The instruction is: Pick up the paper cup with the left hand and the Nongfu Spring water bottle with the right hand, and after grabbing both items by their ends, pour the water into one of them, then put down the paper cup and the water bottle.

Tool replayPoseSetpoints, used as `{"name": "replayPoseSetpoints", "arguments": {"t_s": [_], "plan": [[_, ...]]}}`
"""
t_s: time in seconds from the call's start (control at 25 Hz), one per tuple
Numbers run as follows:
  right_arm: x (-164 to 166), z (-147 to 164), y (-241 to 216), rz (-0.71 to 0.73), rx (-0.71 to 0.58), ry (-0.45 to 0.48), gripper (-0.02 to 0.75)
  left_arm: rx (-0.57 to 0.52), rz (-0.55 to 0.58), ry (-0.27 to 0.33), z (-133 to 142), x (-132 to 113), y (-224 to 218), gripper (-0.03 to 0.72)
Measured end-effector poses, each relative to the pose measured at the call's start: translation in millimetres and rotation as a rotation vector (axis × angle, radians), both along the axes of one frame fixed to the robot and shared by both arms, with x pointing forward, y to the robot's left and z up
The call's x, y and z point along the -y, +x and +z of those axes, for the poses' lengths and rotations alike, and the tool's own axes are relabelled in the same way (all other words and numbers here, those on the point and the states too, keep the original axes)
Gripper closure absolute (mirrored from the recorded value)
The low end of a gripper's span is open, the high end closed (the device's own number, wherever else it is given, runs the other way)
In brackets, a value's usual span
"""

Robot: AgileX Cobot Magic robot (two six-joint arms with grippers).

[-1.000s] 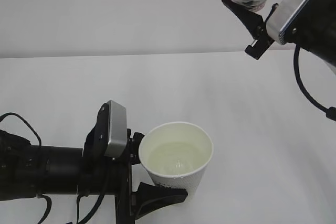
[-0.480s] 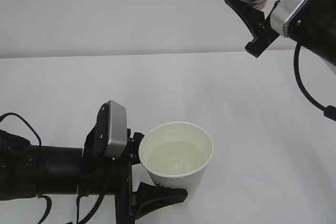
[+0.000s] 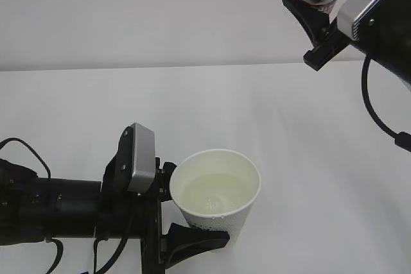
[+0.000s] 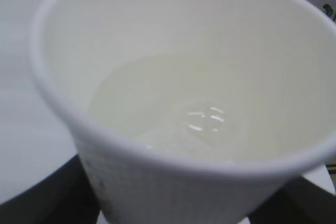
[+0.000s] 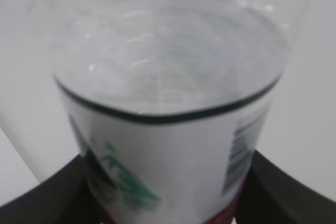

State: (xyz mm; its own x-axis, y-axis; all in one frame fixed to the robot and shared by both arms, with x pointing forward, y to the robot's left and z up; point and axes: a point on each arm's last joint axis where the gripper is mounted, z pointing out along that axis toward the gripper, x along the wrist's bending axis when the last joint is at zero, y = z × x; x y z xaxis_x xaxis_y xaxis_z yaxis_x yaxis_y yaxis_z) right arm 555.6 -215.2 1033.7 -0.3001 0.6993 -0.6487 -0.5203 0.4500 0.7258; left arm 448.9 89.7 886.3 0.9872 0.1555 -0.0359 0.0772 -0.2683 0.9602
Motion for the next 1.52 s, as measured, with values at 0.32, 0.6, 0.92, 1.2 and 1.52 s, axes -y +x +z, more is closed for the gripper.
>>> {"name": "replayPoseSetpoints", "arguments": {"t_s": [0.32, 0.6, 0.92, 1.2, 1.52], "plan": [[5.6, -8.8, -2.7, -0.047, -0.063, 0.061, 0.256, 0.0, 0.0, 0.0, 0.0, 0.0, 0.0, 0.153], [11.0, -15.4, -4.2, -0.098, -0.111, 0.108, 0.256, 0.0, 0.0, 0.0, 0.0, 0.0, 0.0, 0.153], [16.3, -19.6, -4.6, -0.151, -0.143, 0.15, 0.256, 0.0, 0.0, 0.0, 0.0, 0.0, 0.0, 0.153], [21.8, -22.0, -2.4, -0.212, -0.18, 0.185, 0.256, 0.0, 0.0, 0.0, 0.0, 0.0, 0.0, 0.153], [30.0, -22.5, 0.3, -0.293, -0.206, 0.254, 0.256, 0.0, 0.0, 0.0, 0.0, 0.0, 0.0, 0.153]]}}
